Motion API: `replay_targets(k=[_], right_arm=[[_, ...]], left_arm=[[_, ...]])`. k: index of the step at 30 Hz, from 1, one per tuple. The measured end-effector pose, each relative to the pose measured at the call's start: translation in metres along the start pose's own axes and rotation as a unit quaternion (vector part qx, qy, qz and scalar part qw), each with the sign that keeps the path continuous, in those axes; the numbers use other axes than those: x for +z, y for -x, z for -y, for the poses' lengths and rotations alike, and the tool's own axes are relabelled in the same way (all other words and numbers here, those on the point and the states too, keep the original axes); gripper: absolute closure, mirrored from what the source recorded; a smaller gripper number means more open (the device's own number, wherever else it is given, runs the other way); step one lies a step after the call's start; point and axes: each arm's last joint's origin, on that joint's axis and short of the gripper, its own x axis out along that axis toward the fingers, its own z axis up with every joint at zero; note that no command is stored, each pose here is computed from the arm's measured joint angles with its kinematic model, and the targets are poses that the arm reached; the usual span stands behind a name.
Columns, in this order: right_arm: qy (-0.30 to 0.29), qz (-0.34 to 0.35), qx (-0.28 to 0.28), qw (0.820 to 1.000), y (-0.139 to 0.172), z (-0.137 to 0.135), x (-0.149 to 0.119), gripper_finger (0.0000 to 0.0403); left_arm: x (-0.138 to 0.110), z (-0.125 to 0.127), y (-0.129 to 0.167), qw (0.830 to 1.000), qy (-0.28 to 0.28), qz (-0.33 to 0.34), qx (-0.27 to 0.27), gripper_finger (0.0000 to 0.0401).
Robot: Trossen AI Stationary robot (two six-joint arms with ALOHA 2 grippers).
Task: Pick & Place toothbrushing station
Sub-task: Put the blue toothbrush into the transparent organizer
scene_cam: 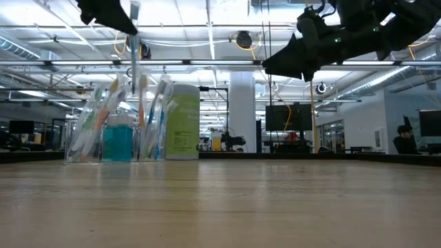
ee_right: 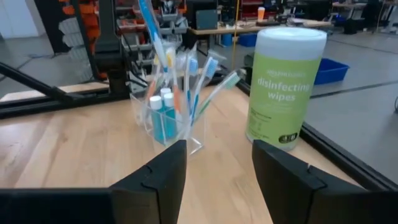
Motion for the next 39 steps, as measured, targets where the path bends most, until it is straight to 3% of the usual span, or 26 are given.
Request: replay_targets(k=[39], right_arm=[[-0.004, 0.026, 0.002, 1.000, 0.0002, -0.0003, 0.0050, 0.0230]], left_arm=[[-0.0015, -0.0055, 0.0054, 0.998, 0.067, -0.004, -0.007, 0.0394]])
